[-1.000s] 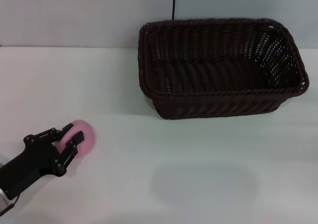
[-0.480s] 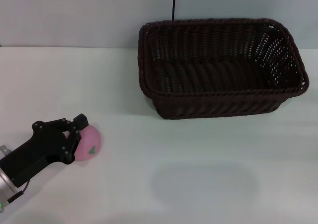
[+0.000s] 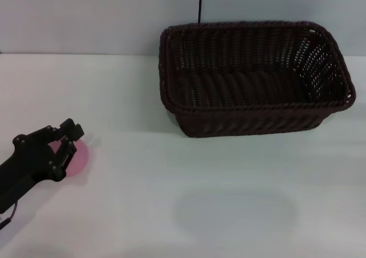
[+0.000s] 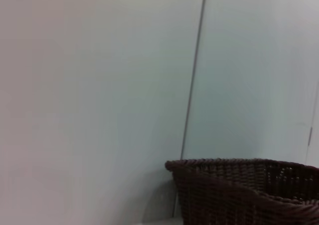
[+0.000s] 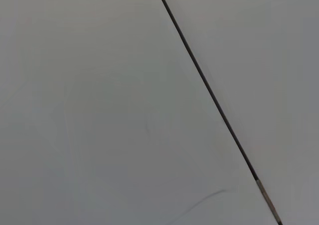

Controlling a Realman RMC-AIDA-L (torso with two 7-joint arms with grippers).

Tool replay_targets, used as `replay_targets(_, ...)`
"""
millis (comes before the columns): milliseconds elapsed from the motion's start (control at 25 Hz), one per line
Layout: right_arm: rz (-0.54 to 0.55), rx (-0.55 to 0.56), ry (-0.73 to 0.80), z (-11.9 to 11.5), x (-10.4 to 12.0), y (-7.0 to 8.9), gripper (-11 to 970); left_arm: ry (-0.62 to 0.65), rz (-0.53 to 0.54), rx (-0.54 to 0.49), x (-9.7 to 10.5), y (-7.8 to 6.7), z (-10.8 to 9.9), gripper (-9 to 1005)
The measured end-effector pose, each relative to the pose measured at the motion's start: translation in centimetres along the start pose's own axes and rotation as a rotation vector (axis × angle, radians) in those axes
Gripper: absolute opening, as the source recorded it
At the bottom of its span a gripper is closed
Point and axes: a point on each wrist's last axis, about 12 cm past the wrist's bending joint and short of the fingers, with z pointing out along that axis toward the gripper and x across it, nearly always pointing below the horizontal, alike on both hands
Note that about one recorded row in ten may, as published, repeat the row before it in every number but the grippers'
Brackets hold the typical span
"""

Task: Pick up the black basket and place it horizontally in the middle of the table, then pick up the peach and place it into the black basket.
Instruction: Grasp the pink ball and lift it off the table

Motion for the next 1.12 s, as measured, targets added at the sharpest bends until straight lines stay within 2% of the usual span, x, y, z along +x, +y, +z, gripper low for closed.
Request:
replay_targets(400,-0.007,-0.004,0.007,0.3,0.4,0.3,620,0.068,0.0,-0.053,1.0,0.2,-1.0,267)
replay_targets(560,-0.014,0.0,0.011,0.4,0.6,0.3,620,0.075,-0.001,-0.072,1.1,0.3,-1.6,506)
replay_targets(840,-0.014,-0.002,0.012,0.7,0.6,0.4,620,0.136,-0.001,-0.042,1.7,0.2,-1.3,739)
replay_targets(1040,-0.014,-0.007,0.01,1.0,0.5,0.6,620,0.153,0.0,-0.034,1.9,0.1,-0.9,854)
replay_targets(1120,-0.014,-0.008,0.009,1.0,0.5,0.6,620,0.165,0.002,-0.036,2.0,0.2,-0.8,849)
